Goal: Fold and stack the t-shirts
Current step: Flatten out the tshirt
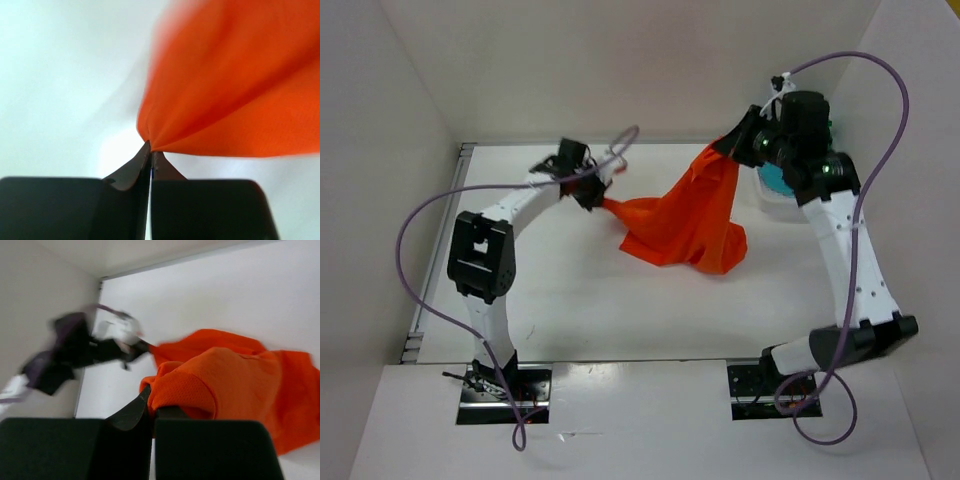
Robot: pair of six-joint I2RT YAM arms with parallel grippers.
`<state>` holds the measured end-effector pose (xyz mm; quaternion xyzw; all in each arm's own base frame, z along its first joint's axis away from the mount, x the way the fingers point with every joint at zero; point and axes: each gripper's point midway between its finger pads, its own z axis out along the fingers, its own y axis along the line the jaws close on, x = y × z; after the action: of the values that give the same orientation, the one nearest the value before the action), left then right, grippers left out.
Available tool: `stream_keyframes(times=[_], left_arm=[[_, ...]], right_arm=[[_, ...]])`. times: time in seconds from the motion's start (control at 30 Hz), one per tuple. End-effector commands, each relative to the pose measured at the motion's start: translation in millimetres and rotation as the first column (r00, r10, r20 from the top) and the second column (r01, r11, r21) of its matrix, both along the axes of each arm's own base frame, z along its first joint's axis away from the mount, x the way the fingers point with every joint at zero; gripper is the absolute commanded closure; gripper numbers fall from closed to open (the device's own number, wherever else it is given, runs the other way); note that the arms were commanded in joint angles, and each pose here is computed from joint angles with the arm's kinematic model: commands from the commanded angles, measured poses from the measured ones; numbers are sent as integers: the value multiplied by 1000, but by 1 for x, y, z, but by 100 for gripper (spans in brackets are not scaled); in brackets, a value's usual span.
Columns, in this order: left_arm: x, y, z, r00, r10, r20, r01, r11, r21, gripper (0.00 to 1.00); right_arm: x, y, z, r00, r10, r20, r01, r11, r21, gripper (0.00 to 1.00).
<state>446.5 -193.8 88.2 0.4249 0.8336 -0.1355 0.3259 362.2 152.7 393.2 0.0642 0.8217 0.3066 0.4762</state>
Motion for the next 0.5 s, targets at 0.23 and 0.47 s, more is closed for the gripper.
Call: stream_keyframes(times=[0.23, 0.47], left_arm=[[60, 110, 333, 801, 303, 516, -171, 942, -288, 100], [3, 134, 206, 903, 208, 376, -212, 977, -30, 100]], right_arm=[[106, -37, 132, 926, -62, 373, 76, 997, -23, 100], [61, -34, -59, 998, -19, -52, 15, 997, -72, 100]])
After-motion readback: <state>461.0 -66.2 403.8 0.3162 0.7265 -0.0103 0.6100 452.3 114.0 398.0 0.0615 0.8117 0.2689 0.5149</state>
